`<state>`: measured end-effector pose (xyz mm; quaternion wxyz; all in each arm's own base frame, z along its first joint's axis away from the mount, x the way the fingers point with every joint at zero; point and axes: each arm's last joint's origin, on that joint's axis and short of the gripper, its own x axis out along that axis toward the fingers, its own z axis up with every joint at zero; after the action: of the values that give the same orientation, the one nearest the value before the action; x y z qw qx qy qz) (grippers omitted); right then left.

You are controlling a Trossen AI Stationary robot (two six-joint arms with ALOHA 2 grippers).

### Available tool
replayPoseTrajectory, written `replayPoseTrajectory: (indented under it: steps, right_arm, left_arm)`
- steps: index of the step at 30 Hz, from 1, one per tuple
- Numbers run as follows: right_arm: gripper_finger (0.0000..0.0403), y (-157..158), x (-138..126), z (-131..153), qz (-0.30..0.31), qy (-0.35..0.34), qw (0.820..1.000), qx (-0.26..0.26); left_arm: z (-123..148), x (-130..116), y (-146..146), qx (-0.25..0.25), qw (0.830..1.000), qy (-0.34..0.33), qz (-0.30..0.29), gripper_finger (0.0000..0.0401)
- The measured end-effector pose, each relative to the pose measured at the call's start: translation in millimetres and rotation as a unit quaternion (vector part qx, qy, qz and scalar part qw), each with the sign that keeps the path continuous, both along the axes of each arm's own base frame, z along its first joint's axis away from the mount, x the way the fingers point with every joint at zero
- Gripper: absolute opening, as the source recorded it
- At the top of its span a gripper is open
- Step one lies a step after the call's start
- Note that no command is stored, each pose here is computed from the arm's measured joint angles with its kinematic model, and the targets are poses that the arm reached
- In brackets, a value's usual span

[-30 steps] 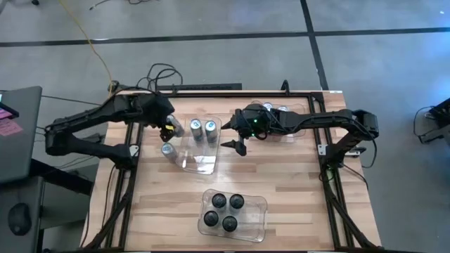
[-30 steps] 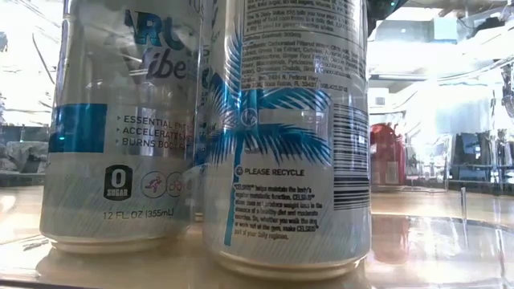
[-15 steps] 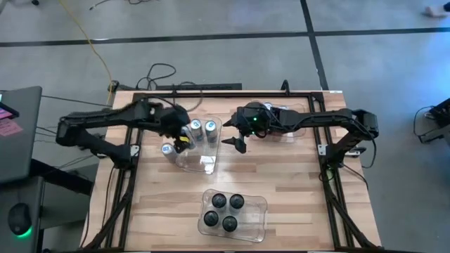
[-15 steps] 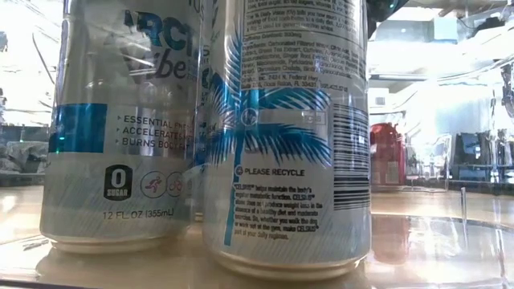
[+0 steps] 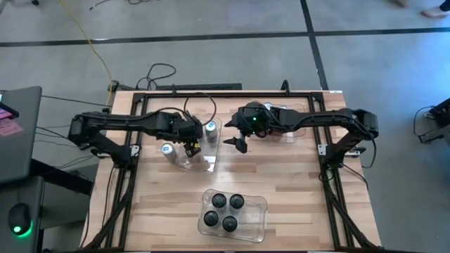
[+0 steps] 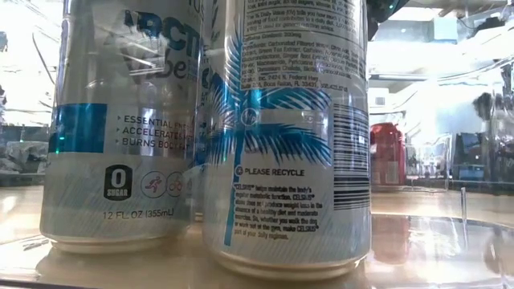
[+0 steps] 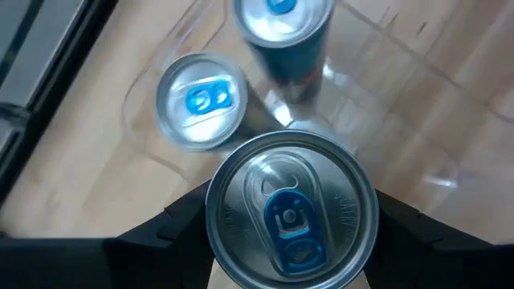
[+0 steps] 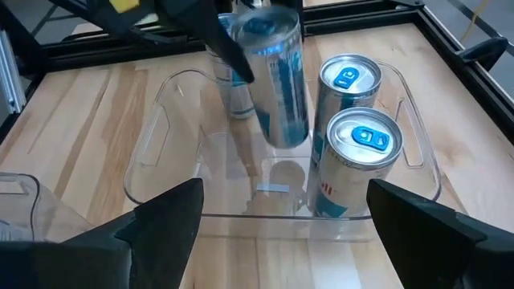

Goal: Sort soda cans
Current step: Put the blue soda can in the top left transparent bin

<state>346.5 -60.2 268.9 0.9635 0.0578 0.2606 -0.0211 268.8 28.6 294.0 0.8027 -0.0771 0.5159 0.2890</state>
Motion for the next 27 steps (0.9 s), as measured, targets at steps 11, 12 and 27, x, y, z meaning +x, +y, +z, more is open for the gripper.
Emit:
replayPoseTrajectory:
  steps: [11, 12, 27]
  right_arm:
    - [0.0367, 0.3, -0.3, -0.6, 0.003, 0.003, 1.000, 0.001]
    - [0.0367, 0.3, -0.3, -0.6, 0.003, 0.003, 1.000, 0.001]
    - [0.0367, 0.3, -0.2, -0.5, 0.001, 0.003, 1.000, 0.004]
  left_arm:
    - [-27.5, -1.6, -0.6, -0.013, 1.000, 0.003, 0.018, 0.0229]
    - [-29.1, -0.9, -0.6, -0.013, 1.000, -0.001, 0.018, 0.0229]
    - [-50.7, -3.3, 6.8, -0.041, 0.999, -0.004, 0.025, 0.0283]
